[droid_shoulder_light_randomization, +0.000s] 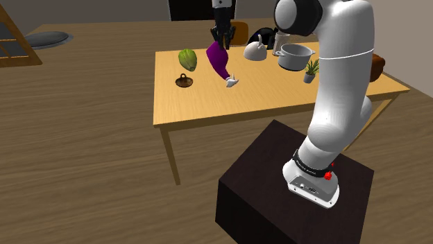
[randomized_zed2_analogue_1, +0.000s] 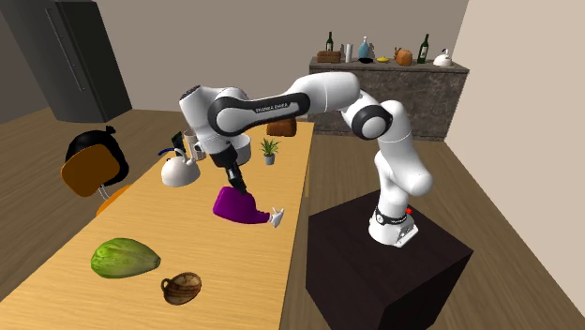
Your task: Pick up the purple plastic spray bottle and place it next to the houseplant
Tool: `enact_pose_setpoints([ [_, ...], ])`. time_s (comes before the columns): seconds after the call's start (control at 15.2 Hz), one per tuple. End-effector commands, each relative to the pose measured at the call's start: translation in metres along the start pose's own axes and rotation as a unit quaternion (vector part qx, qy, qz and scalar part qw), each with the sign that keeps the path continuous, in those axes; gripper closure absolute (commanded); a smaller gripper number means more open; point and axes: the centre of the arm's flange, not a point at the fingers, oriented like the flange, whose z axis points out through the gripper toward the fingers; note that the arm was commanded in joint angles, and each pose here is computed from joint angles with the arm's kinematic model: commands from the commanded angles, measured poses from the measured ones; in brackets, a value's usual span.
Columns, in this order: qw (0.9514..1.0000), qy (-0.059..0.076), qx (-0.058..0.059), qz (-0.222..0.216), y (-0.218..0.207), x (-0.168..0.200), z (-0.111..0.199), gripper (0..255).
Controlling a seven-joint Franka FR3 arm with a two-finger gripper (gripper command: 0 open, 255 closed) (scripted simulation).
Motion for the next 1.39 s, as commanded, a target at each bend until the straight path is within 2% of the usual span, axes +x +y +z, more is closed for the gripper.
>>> enact_pose_setpoints([
  [0.0,1.0000,0.000,0.000,0.000,0.000,-0.003,-0.011,255],
  [0.26,1.0000,0.000,0.000,0.000,-0.001,-0.010,-0.030,255],
  [1.32,1.0000,0.000,0.000,0.000,0.173,-0.128,-0.040,255],
])
